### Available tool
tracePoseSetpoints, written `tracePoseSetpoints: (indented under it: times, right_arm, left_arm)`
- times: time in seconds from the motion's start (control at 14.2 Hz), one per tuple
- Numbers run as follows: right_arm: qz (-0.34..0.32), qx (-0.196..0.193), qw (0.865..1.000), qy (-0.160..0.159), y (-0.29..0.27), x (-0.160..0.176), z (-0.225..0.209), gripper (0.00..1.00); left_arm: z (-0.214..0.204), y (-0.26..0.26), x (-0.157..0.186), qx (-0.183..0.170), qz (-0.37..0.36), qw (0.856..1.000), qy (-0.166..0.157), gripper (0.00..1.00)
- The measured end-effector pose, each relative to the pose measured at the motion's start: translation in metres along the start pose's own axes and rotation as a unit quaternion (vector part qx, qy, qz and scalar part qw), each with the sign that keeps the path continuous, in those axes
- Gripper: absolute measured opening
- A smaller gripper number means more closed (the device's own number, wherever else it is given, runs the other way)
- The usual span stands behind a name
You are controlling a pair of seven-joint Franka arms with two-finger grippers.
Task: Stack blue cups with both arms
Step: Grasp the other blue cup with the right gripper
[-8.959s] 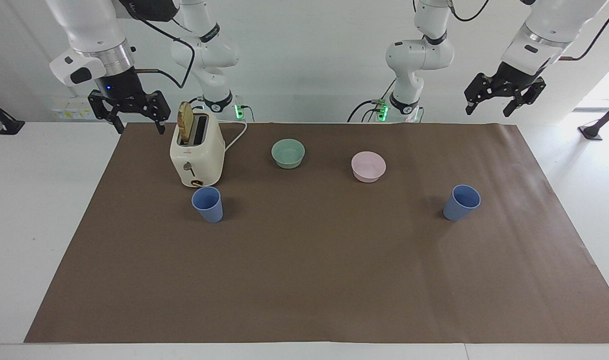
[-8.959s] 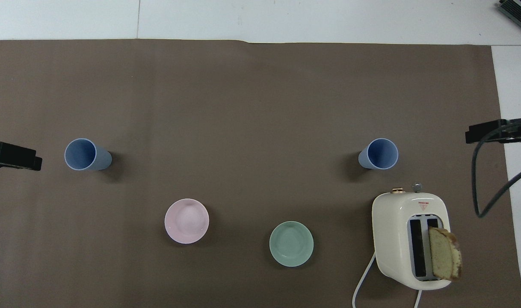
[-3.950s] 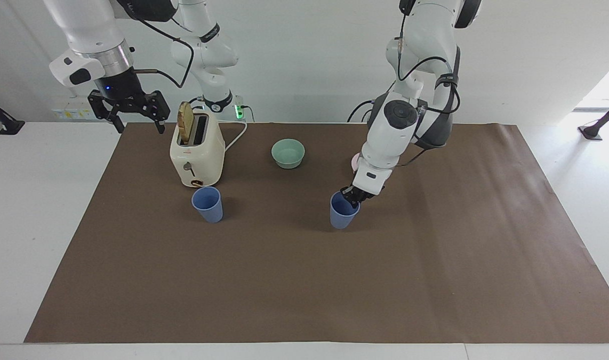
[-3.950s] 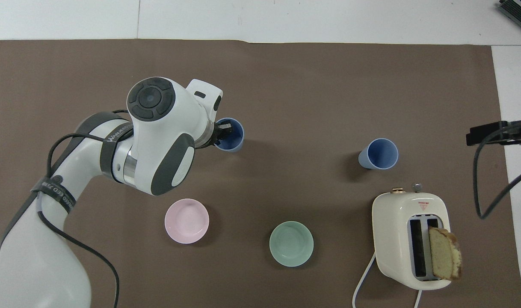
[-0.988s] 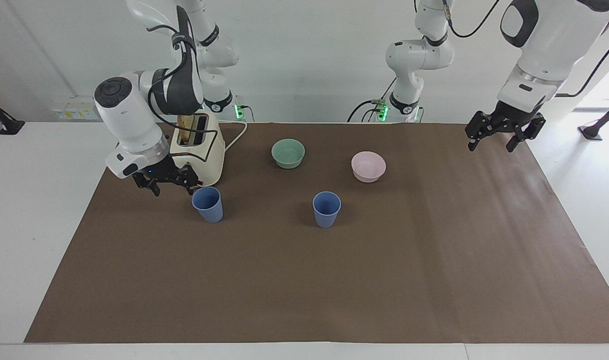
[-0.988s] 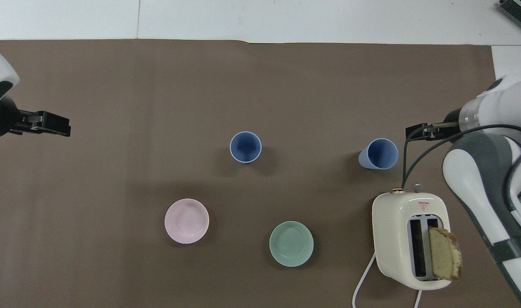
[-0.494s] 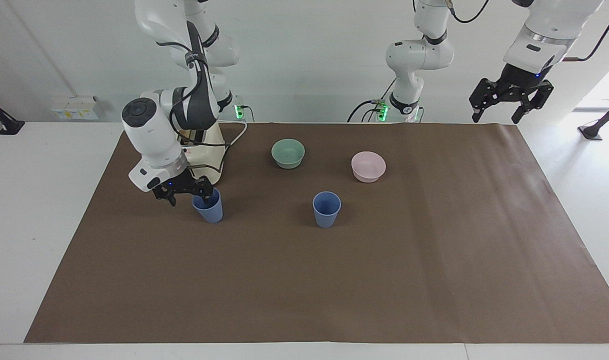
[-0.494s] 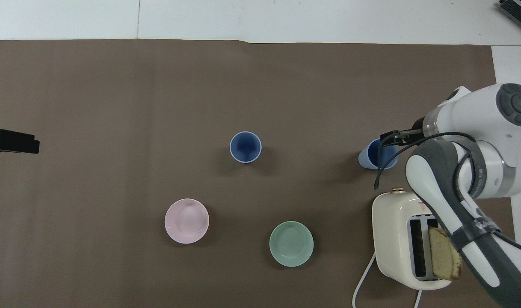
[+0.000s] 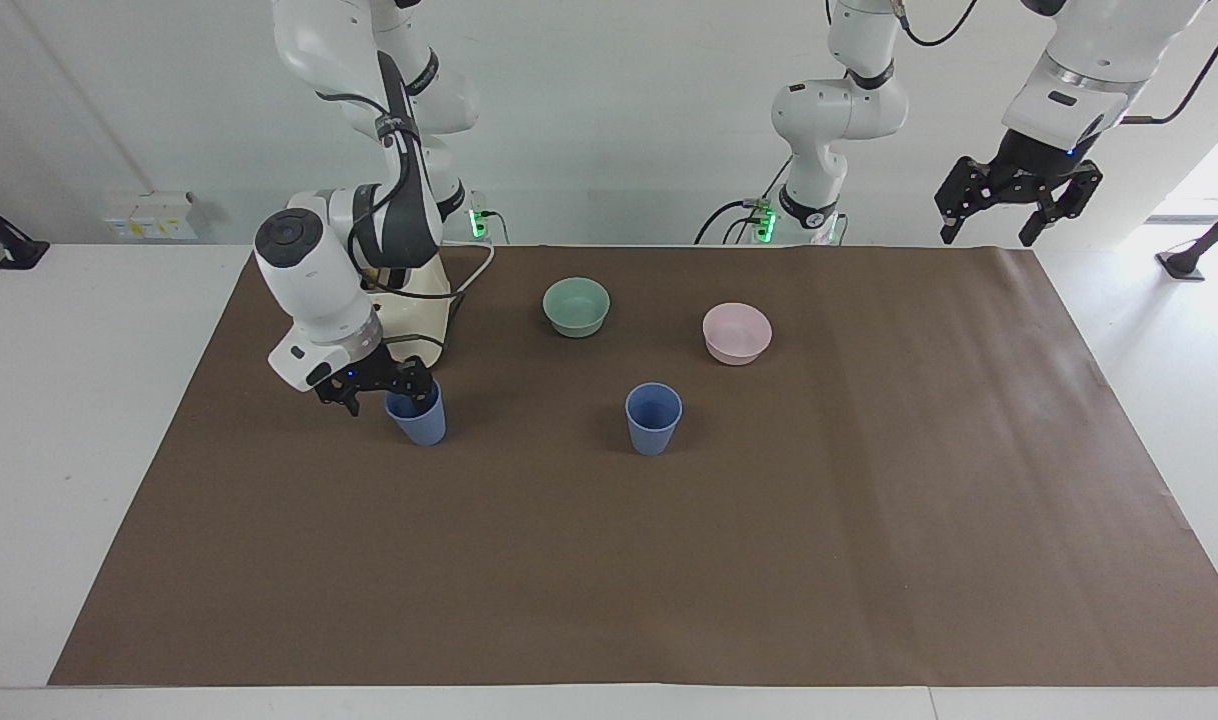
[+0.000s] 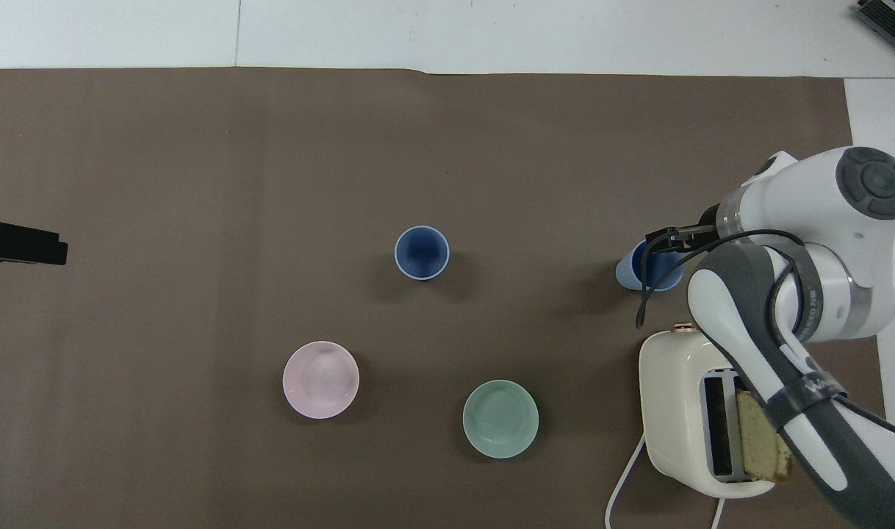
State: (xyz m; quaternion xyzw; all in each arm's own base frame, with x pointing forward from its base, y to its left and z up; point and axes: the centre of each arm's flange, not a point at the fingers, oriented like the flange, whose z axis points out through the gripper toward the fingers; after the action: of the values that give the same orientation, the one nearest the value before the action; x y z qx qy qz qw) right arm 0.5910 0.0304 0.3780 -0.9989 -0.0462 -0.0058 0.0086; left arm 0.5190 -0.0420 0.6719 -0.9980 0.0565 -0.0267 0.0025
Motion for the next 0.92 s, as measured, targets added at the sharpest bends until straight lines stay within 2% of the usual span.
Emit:
tracePoseSetpoints:
  times: [0.14,0.56,0.63,0.78,0.92]
  right_arm:
    - [-0.001,0.0,1.0,-0.001,0.0023,-0.0005,0.0016,0.82]
    - [-0.003,0.0,1.0,-0.002,0.0007,-0.0008,0.0023,0.16]
    - [-0.003,0.0,1.0,-0.001,0.0,-0.0007,0.0023,0.1]
    - [-0.004,0.003,1.0,0.001,-0.0029,0.0002,-0.0005,0.06]
    - [-0.005,0.003,1.0,0.005,-0.0045,0.0024,-0.0042,0.06]
  left_arm:
    - [0.0,0.0,0.0,0.0,0.0,1.0,0.0,1.0]
    - [0.0001,-0.0006,-0.0001,0.0,-0.001,1.0,-0.001,1.0]
    - [0.0001,-0.0007,-0.0002,0.0,-0.001,1.0,-0.001,1.0]
    - [0.0002,-0.0007,-0.0002,0.0,-0.001,1.0,-0.001,1.0]
    - [0.0002,-0.0007,-0.0003,0.0,-0.001,1.0,-0.001,1.0]
